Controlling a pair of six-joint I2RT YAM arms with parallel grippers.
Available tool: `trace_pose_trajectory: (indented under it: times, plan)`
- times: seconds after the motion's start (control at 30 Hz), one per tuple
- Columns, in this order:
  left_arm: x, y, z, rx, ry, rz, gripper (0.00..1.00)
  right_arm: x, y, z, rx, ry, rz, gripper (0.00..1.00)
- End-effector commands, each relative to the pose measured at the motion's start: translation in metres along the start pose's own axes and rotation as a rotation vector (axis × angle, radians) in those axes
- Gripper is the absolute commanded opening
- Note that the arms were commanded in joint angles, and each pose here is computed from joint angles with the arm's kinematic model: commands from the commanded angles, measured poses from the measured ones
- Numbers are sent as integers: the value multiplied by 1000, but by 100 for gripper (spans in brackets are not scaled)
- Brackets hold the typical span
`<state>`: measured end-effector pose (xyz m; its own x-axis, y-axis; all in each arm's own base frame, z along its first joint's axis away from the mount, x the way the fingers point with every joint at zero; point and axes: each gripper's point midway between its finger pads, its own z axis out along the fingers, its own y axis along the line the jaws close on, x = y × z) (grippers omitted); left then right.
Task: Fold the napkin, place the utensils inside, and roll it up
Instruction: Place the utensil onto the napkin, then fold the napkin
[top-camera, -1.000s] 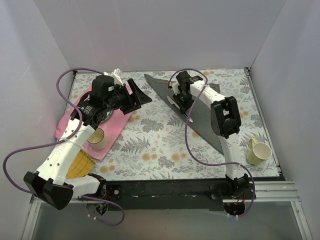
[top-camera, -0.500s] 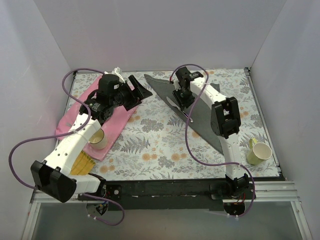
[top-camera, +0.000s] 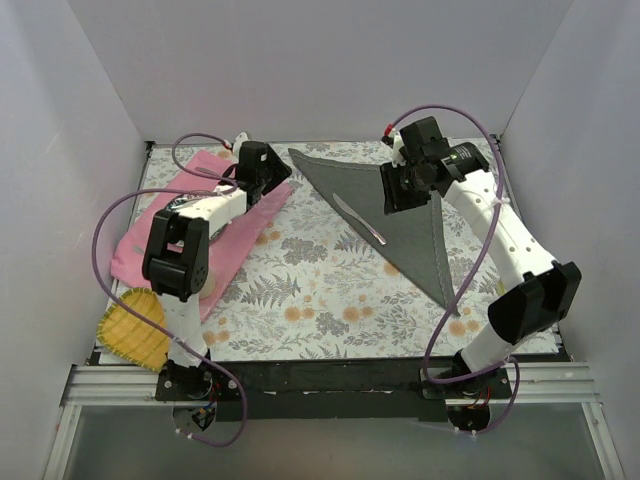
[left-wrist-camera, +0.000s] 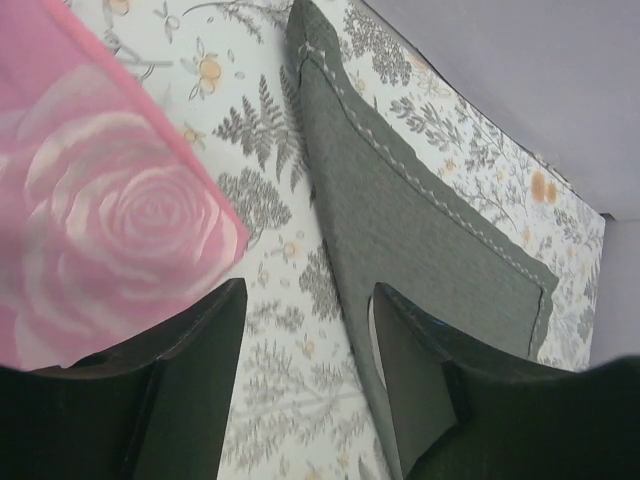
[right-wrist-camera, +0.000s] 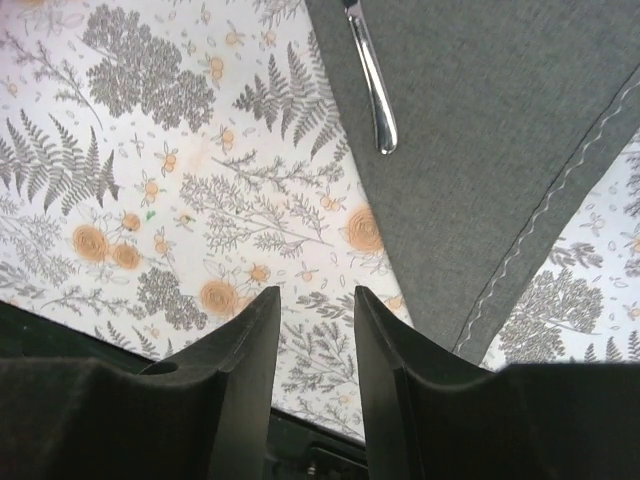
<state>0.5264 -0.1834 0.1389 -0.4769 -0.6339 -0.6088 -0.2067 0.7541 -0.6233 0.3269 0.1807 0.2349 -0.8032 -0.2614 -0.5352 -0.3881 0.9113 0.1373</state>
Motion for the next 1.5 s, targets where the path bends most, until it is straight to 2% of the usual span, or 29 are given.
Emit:
trace_pose_trajectory:
  times: [0.0, 0.03, 0.13, 0.17, 0.23, 0.27, 0.47, 1.0, 1.13, 1.23, 1.27, 1.33, 1.47]
  plan:
    - [-43, -31, 33, 98, -143, 39, 54, 29, 0, 7, -24, 82, 52, 43]
    - [-53, -40, 38, 115, -158, 36, 55, 32, -2, 7, -17, 86, 52, 43]
    - [-38, -22, 68, 78, -125, 37, 57, 37, -10, 3, 5, 91, 49, 43]
    - [-43, -28, 73, 94, -135, 27, 58, 38, -14, 1, 15, 94, 48, 43]
    - [-31, -16, 93, 73, -109, 16, 57, 37, -21, -1, 35, 87, 47, 43]
    - [-40, -24, 96, 90, -124, 7, 55, 36, -25, -2, 41, 83, 57, 43]
    - [-29, -7, 135, 73, -117, -21, 52, 37, -40, -2, 55, 89, 80, 43]
    - [-12, 0, 179, 130, -108, -126, 48, 47, -54, -6, 48, 101, 137, 43]
    - [-20, -9, 181, 172, -132, -118, 43, 48, -53, -6, 46, 105, 147, 43]
    - [-25, -19, 181, 207, -136, -67, 35, 51, -51, -6, 39, 114, 160, 43]
    - [-32, -29, 178, 232, -149, -45, 29, 52, -50, -6, 32, 116, 165, 42]
    - [-38, -37, 175, 251, -159, -28, 25, 55, -47, -6, 19, 121, 181, 42]
    - [-47, -66, 152, 342, -135, -17, 14, 62, -43, -6, 7, 124, 204, 42]
